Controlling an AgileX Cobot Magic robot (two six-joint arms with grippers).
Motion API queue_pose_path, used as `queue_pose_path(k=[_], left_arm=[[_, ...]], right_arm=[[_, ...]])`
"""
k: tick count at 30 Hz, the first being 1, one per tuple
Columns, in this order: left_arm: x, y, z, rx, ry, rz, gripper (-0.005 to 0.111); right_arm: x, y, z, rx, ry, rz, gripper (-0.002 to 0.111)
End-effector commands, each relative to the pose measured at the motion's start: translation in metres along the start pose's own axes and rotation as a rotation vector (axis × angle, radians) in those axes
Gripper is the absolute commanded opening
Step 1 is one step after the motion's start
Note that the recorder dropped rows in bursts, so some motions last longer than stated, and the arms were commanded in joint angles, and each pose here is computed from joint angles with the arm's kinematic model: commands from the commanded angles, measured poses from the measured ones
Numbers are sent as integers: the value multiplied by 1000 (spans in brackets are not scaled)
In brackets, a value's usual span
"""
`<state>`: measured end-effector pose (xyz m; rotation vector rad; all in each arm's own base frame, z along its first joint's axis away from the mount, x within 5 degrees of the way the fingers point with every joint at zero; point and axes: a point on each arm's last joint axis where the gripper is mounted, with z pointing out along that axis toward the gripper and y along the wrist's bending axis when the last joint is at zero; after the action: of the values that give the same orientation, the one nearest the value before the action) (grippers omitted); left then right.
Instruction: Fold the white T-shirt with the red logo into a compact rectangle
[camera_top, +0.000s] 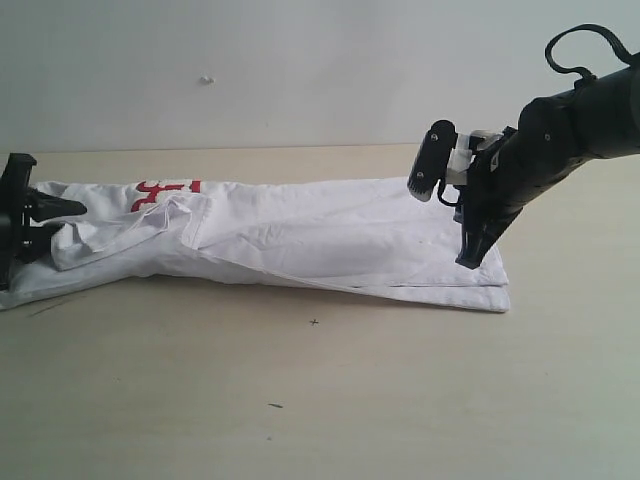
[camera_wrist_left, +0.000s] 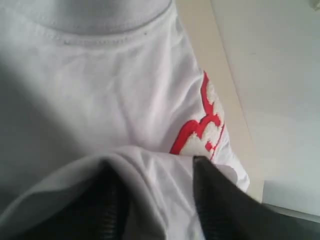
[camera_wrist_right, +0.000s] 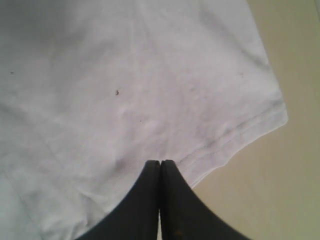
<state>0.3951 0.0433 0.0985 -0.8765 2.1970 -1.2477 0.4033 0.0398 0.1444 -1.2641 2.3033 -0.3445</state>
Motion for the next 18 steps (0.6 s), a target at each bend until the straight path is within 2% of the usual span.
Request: queue_pose_path(k=[1,6,10,12,14,17,18], left_arm=[[-10,-14,1,50,-17,110,54],[-20,-35,0,140,-11,173,54],[-25,-37,0,127,-32,168,53],[-26,-35,0,105,-47,165,50],[-27,-35,0,100,-51,160,36],[-27,-34,0,94,-55,161,1],[-27,-34,0,92,-56,159,2]], right_arm=[[0,-2,-4,6,-5,4,0],[1,-1,-4,4,-3,4,0],[1,-1,-4,-3,4,4,0],[1,-1,-4,-5,5,4,0],[1,-1,-4,-5,5,4,0],[2,-1,-4,-7,7,4,0],[2,-1,-4,-7,7,4,0]])
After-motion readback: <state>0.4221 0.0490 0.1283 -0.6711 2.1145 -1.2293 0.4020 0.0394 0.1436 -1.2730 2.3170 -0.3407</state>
